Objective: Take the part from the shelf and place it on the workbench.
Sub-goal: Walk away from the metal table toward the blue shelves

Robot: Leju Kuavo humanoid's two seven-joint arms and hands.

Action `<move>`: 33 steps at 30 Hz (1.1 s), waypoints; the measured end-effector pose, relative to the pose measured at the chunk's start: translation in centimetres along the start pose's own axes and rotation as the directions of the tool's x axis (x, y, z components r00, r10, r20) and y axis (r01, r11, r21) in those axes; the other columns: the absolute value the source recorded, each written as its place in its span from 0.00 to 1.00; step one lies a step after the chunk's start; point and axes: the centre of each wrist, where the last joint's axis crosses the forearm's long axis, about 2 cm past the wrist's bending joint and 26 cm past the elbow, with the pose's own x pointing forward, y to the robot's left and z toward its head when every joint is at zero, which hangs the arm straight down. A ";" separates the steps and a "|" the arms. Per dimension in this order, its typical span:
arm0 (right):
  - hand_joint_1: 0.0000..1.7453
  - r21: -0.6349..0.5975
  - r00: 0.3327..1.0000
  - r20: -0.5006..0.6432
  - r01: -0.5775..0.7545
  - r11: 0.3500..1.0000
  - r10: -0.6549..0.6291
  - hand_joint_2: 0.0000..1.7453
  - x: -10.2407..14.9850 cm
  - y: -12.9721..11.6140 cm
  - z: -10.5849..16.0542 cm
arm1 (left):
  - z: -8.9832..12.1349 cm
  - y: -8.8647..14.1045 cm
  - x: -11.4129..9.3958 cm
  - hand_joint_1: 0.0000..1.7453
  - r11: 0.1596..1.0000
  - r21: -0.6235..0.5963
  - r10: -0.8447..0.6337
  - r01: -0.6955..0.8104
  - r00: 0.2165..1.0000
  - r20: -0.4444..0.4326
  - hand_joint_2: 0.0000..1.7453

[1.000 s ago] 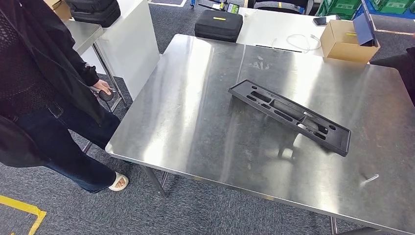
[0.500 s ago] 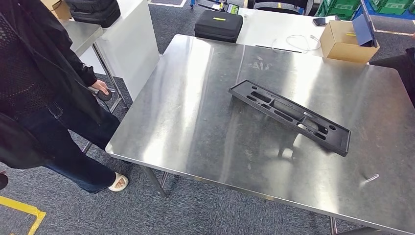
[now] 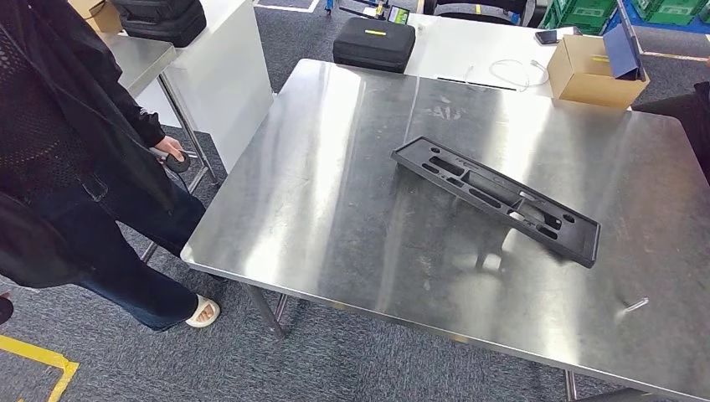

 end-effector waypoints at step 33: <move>0.00 0.021 1.000 0.020 0.013 1.000 -0.014 0.00 0.1 0.8 0.5 | -0.1 0.0 0.4 0.00 1.000 -0.004 0.003 -0.003 1.000 -0.007 0.00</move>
